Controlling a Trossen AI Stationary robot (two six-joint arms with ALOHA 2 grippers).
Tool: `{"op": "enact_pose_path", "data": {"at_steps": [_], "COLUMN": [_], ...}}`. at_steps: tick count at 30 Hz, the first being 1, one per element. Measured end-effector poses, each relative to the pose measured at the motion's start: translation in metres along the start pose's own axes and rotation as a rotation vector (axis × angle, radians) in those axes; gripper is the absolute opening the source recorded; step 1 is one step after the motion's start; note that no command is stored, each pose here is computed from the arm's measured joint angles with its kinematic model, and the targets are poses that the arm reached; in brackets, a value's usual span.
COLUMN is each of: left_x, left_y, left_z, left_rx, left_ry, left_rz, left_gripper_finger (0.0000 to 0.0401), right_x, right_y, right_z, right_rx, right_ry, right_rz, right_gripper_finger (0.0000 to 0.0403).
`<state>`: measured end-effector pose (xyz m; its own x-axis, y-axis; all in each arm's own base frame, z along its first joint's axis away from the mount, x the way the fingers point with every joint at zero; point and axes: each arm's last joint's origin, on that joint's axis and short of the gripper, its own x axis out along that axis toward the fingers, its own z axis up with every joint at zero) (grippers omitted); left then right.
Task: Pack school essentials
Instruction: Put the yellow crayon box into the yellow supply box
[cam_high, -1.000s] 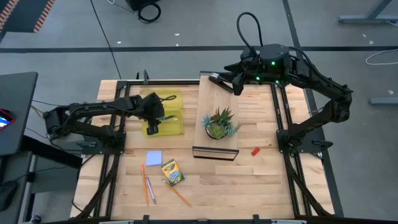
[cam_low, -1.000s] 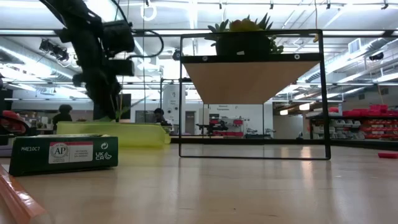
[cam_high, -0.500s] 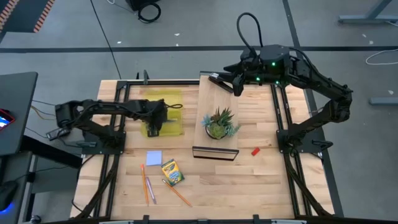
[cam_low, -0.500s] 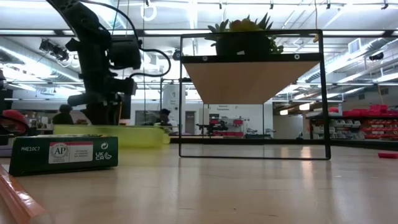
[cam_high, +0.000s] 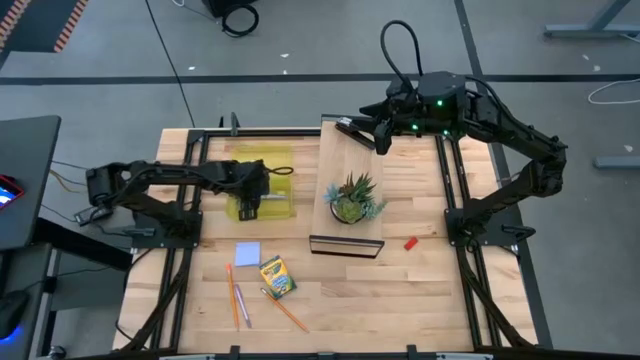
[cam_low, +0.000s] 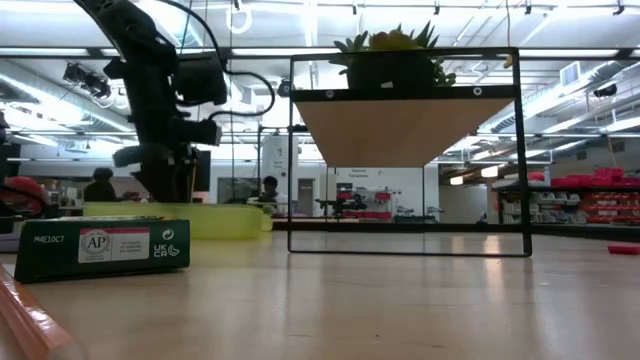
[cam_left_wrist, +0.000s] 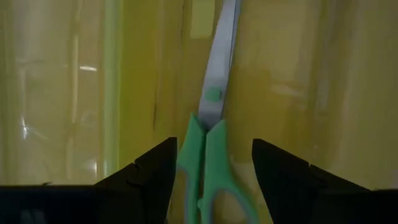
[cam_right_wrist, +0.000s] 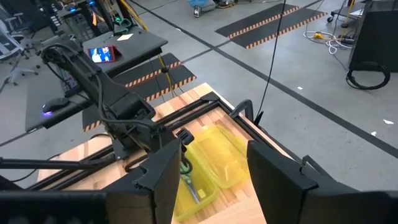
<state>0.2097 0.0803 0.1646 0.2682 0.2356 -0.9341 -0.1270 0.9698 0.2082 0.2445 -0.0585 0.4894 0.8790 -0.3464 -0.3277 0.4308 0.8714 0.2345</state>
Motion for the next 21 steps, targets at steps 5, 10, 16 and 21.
{"op": "enact_pose_path", "data": {"at_steps": [5, 10, 16, 21], "left_x": [-0.018, -0.035, -0.044, -0.047], "left_y": [-0.001, -0.004, -0.021, -0.050], "left_z": [-0.001, -0.003, -0.002, -0.001], "left_rx": [-0.033, -0.121, -0.178, -0.039], "left_ry": [-0.091, -0.184, -0.199, -0.168], "left_rz": [-0.067, -0.210, -0.421, -0.478], "left_gripper_finger": [0.0196, 0.0179, 0.0183, 0.0198], "right_x": [0.000, 0.000, 0.000, 0.000], "right_y": [-0.001, -0.001, -0.001, -0.001], "right_z": [0.000, 0.000, 0.000, 0.000], "right_rx": [-0.008, -0.022, -0.022, -0.022], "right_ry": [0.000, -0.004, -0.005, -0.005], "right_rz": [-0.004, -0.018, -0.022, -0.022], "right_gripper_finger": [0.0191, 0.0191, 0.0191, 0.0191]}}
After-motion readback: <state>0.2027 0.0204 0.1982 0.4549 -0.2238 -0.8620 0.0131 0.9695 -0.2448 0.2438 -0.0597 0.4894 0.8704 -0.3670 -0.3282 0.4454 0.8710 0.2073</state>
